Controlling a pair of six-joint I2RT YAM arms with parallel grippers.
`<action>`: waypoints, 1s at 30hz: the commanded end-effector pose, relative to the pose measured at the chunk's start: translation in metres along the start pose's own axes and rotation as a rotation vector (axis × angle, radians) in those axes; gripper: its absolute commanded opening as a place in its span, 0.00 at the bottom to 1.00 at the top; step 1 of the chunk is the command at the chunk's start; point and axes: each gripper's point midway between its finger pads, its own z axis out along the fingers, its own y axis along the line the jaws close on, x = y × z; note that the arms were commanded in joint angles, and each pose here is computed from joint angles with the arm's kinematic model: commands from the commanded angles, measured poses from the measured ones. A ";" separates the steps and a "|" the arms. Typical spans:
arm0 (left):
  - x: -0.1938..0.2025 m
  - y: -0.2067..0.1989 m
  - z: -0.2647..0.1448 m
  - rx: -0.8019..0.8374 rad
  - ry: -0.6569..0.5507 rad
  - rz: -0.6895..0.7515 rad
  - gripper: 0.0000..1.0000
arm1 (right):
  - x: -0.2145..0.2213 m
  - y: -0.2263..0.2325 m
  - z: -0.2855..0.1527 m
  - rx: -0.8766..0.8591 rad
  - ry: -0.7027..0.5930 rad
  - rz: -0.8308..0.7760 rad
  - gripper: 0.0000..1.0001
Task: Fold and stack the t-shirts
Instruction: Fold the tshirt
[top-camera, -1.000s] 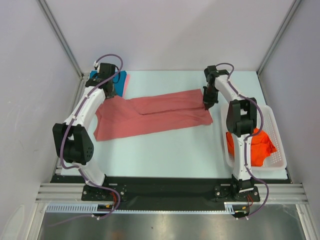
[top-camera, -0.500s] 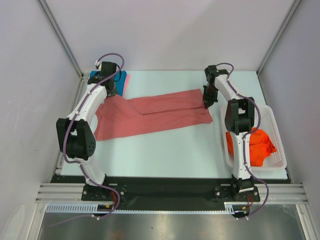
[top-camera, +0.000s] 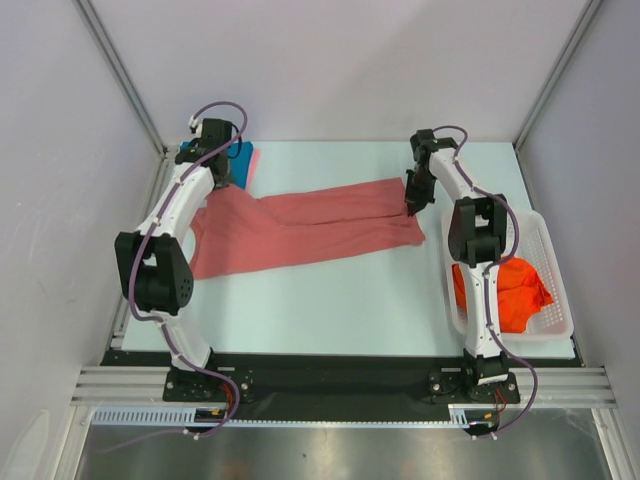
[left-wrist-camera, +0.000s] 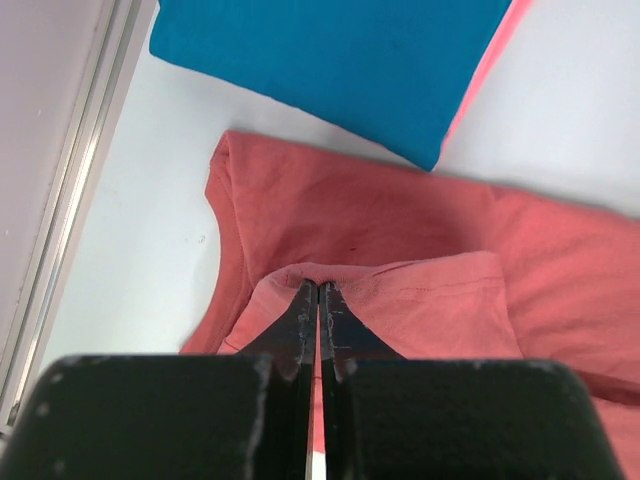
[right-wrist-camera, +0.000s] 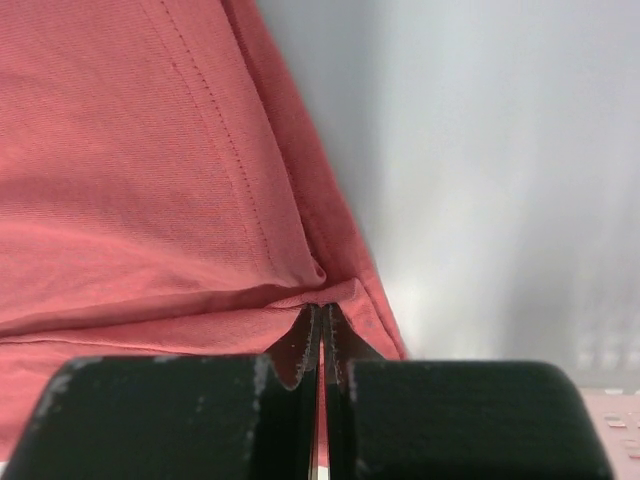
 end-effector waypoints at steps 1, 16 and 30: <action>-0.024 0.005 0.002 -0.021 -0.056 -0.020 0.00 | -0.013 -0.001 -0.006 -0.011 -0.030 0.014 0.02; -0.047 0.049 -0.030 -0.150 -0.052 -0.090 1.00 | -0.014 -0.017 -0.063 0.061 -0.092 -0.006 0.61; 0.135 0.031 -0.059 0.178 0.276 -0.214 0.54 | 0.072 0.029 -0.063 -0.161 -0.040 -0.050 0.56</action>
